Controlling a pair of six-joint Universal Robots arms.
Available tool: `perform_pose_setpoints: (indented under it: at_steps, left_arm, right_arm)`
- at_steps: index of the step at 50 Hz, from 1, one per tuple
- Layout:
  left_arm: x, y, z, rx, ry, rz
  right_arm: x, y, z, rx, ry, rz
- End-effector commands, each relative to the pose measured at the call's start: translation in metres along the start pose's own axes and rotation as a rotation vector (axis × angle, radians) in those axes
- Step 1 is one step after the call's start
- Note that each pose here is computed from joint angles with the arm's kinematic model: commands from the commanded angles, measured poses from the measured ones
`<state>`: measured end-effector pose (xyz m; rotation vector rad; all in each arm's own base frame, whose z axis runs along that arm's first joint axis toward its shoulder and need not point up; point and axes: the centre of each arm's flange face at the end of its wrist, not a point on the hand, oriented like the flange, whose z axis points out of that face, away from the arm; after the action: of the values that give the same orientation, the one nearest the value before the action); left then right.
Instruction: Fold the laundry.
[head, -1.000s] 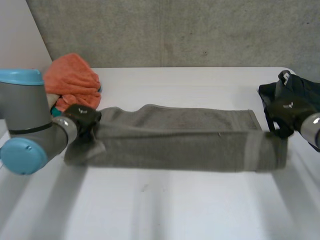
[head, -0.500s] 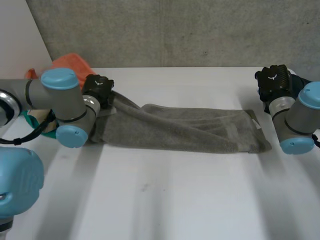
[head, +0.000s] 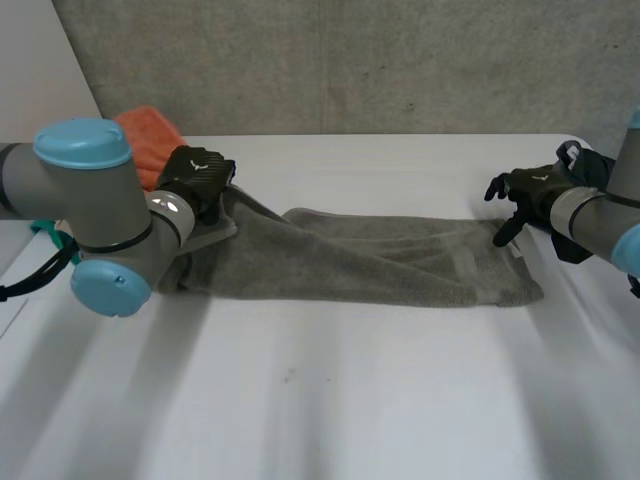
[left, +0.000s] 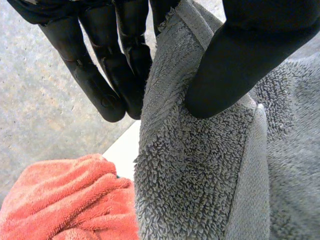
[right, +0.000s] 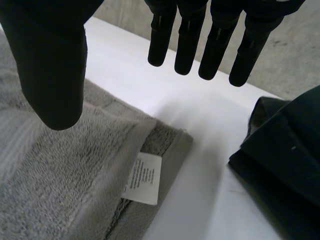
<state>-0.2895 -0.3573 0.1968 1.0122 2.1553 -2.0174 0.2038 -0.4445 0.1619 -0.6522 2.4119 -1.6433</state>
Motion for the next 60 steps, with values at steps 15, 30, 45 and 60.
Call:
perform_pose_setpoints:
  at_steps: [15,30,45,60]
  left_arm:
    - [-0.001,-0.013,-0.009,0.032,0.011,-0.018]
    - [-0.082,-0.1,0.035,0.477,-0.338,-0.084]
    - [-0.082,-0.071,0.005,0.425,-0.199,-0.292]
    - [0.0,0.097,-0.056,-0.095,0.083,-0.242]
  right_arm:
    - [-0.02,0.03,0.033,-0.006,-0.013,-0.086]
    - [0.023,-0.141,-0.007,0.769,0.32,-0.108]
    - [0.016,-0.117,-0.068,0.665,0.205,-0.109]
    - [-0.018,0.066,-0.072,0.125,-0.01,-0.124]
